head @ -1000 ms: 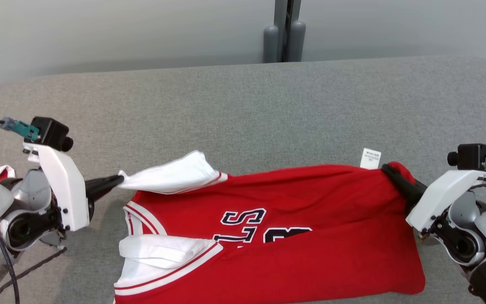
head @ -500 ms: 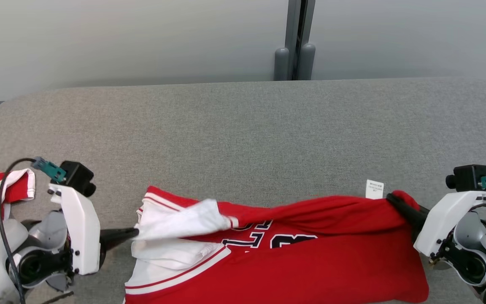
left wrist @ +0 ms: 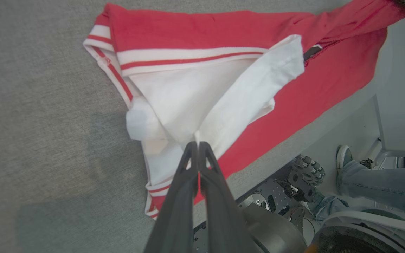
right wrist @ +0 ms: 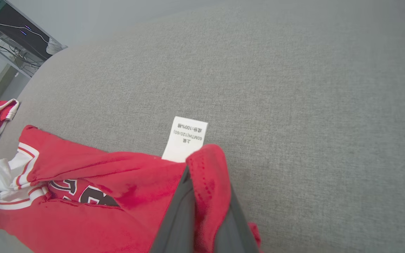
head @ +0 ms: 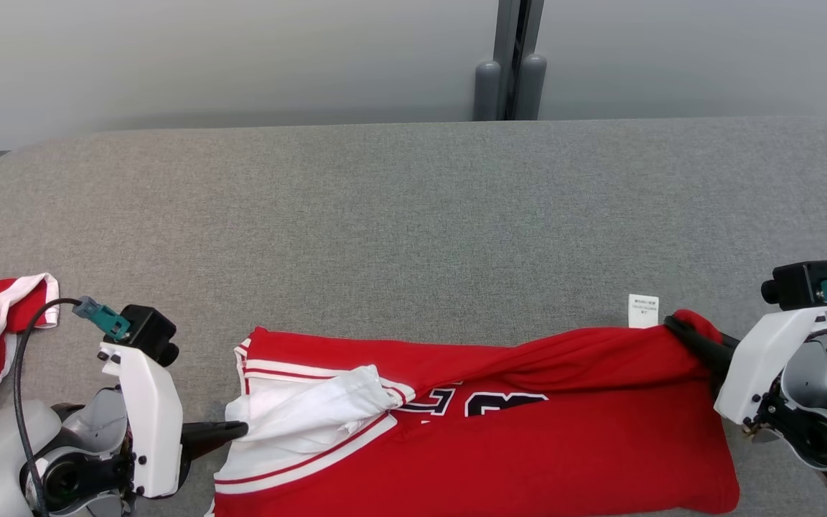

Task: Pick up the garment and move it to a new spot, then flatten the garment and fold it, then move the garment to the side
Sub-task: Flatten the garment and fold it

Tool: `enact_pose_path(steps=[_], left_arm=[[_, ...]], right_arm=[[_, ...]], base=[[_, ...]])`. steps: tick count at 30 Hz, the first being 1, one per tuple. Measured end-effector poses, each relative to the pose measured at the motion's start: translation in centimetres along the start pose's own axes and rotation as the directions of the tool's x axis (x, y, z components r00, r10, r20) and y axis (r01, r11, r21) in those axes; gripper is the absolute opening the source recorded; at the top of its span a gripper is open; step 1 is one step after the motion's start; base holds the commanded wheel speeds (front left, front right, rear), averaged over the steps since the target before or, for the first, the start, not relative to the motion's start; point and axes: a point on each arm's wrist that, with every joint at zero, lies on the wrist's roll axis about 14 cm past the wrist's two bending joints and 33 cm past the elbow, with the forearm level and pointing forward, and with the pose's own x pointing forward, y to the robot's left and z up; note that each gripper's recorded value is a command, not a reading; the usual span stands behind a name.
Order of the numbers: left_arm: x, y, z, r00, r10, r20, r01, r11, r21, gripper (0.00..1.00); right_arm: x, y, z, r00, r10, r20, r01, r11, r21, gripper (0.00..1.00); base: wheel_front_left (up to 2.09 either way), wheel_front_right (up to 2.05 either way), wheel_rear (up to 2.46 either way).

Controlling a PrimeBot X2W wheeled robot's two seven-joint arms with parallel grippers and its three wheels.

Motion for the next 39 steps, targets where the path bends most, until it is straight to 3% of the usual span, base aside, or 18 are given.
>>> enact_pose_path(steps=[13, 30, 39], left_arm=[[-1.0, 0.1, -0.8, 1.0, -0.001, -0.007, 0.001, 1.0, -0.02, 0.0], [-1.0, -0.6, -2.0, 0.999, -0.004, -0.038, 0.003, 1.0, -0.019, 0.0], [-0.8, -0.8, -2.4, 0.998, -0.017, -0.065, 0.015, 0.999, -0.029, 0.0]], right_arm=[[-0.1, 1.4, 0.9, 0.998, 0.052, 0.04, -0.051, 0.999, -0.013, 0.0], [-2.2, 1.2, -1.0, 0.98, 0.08, -0.18, -0.074, 0.996, 0.042, 0.0], [-2.0, 0.2, -2.8, 0.968, 0.041, -0.246, -0.037, 0.999, 0.02, 0.0]], base=[[0.0, 0.0, 0.0], [0.0, 0.0, 0.0], [0.0, 0.0, 0.0]])
